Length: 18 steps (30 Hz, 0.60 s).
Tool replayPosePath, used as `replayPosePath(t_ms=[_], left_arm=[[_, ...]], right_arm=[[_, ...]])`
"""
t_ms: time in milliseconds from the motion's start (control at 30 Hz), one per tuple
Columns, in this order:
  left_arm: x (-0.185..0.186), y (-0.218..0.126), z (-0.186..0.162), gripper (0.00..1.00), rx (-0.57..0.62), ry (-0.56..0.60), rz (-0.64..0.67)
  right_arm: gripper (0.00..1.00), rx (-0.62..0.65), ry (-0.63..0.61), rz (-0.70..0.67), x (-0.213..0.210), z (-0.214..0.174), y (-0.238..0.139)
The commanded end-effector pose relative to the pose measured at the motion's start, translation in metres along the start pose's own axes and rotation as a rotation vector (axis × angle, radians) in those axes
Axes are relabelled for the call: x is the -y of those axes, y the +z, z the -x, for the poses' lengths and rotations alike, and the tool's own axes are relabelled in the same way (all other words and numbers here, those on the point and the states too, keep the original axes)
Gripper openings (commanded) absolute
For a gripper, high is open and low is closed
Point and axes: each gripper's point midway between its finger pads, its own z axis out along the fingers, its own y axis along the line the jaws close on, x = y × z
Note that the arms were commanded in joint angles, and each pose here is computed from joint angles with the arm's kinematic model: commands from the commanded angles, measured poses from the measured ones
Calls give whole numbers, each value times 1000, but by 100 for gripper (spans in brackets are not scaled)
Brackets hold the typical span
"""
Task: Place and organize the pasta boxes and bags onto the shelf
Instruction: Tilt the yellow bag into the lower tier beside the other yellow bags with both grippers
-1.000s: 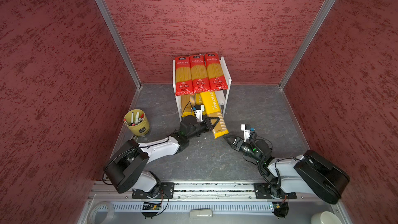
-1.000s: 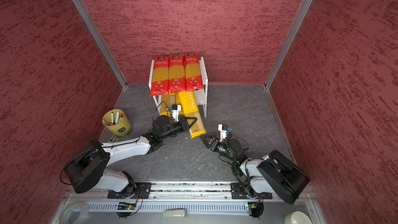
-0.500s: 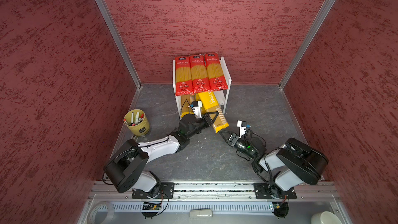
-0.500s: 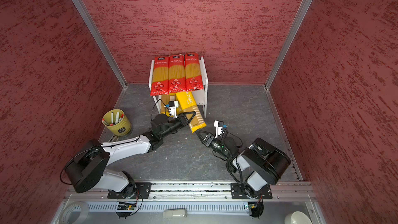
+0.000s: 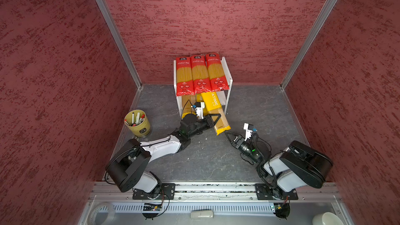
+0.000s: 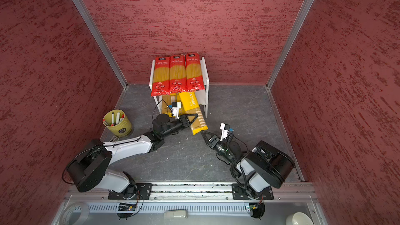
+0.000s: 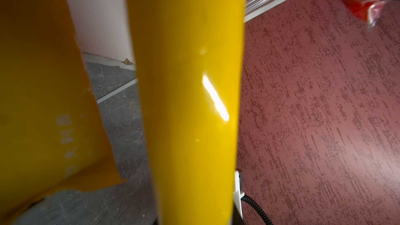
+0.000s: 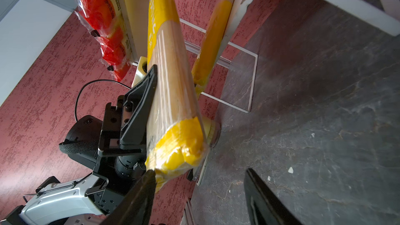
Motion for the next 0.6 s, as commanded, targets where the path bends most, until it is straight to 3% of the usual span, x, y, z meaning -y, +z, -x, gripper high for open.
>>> replayPosePath(t_ms=[0, 167, 333, 400, 567], left_arm=[[66, -1, 26, 10, 75, 85, -204], [75, 4, 13, 11, 49, 61, -239], [72, 7, 14, 15, 48, 26, -237], [66, 9, 16, 21, 48, 11, -217], [58, 8, 17, 47, 36, 8, -180]], right_arm=[[67, 46, 24, 106, -28, 12, 10], [65, 67, 25, 120, -33, 17, 19], [44, 83, -5, 147, -42, 22, 25], [31, 105, 5, 122, -35, 25, 23], [13, 147, 2, 133, -40, 34, 27]])
